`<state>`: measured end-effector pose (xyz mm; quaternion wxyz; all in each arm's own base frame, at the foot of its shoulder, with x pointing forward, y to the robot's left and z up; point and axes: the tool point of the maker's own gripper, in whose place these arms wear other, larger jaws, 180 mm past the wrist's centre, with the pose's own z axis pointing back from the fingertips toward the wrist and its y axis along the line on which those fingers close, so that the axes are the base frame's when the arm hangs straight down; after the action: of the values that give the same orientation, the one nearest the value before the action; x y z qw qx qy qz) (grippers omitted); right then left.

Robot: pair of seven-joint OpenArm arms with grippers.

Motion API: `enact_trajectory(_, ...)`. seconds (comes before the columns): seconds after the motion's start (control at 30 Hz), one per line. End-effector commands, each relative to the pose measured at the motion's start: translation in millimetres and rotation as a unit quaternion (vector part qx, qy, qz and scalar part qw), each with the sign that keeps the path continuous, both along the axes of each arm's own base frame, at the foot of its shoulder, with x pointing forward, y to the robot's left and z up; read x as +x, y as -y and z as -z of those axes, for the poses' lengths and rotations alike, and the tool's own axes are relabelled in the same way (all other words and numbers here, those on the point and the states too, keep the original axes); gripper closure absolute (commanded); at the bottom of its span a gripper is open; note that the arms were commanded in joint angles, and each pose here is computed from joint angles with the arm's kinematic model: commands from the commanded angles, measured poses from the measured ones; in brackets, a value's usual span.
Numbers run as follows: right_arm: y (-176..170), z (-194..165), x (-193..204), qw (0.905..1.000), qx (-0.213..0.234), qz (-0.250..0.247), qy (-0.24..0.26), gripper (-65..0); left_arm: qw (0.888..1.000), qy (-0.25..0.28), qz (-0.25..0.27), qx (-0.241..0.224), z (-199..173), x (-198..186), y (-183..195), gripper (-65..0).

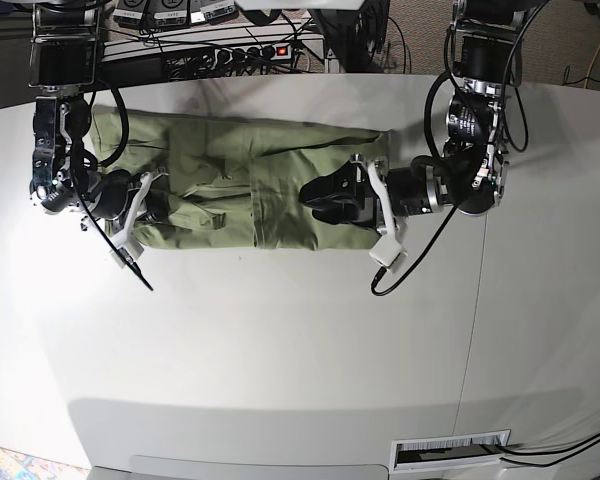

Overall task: Fold the T-shirt properly
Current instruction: 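Drag the hem end with the left gripper toward the right gripper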

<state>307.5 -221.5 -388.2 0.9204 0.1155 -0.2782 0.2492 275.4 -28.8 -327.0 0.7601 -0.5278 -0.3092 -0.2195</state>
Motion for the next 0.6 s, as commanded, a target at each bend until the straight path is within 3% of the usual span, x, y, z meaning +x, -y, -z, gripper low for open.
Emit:
enact_trajectory(0.0,4.6,-12.4,9.7,0.9998,-0.001,0.001,0.022,0.0,1.000,0.018,0.003,-0.016,-14.4,5.6,1.2,-29.0)
enact_trajectory(0.1,4.5,-12.3,9.7,0.9998,-0.001,0.001,0.022,0.0,1.000,0.013,0.013,-0.002,-9.4,1.8,-1.0,-25.1)
enact_trajectory(0.17,4.6,-12.4,9.7,0.9998,-0.001,0.001,0.022,0.0,1.000,0.012,0.015,0.009,-6.0,1.4,-6.8,-15.4)
enact_trajectory(0.23,4.5,-12.3,9.7,0.9998,-0.001,0.001,0.022,0.0,0.999,0.012,0.015,0.036,2.6,1.3,-14.5,-1.1)
enact_trajectory(0.4,5.0,-11.9,9.1,0.9998,-0.003,0.000,0.019,0.0,0.993,0.037,-0.010,0.114,24.2,12.8,-35.6,0.0)
enact_trajectory(0.57,0.9,-22.5,9.6,0.9996,-0.011,-0.012,0.022,0.0,0.980,0.057,0.016,0.188,48.9,6.3,-34.5,0.0)
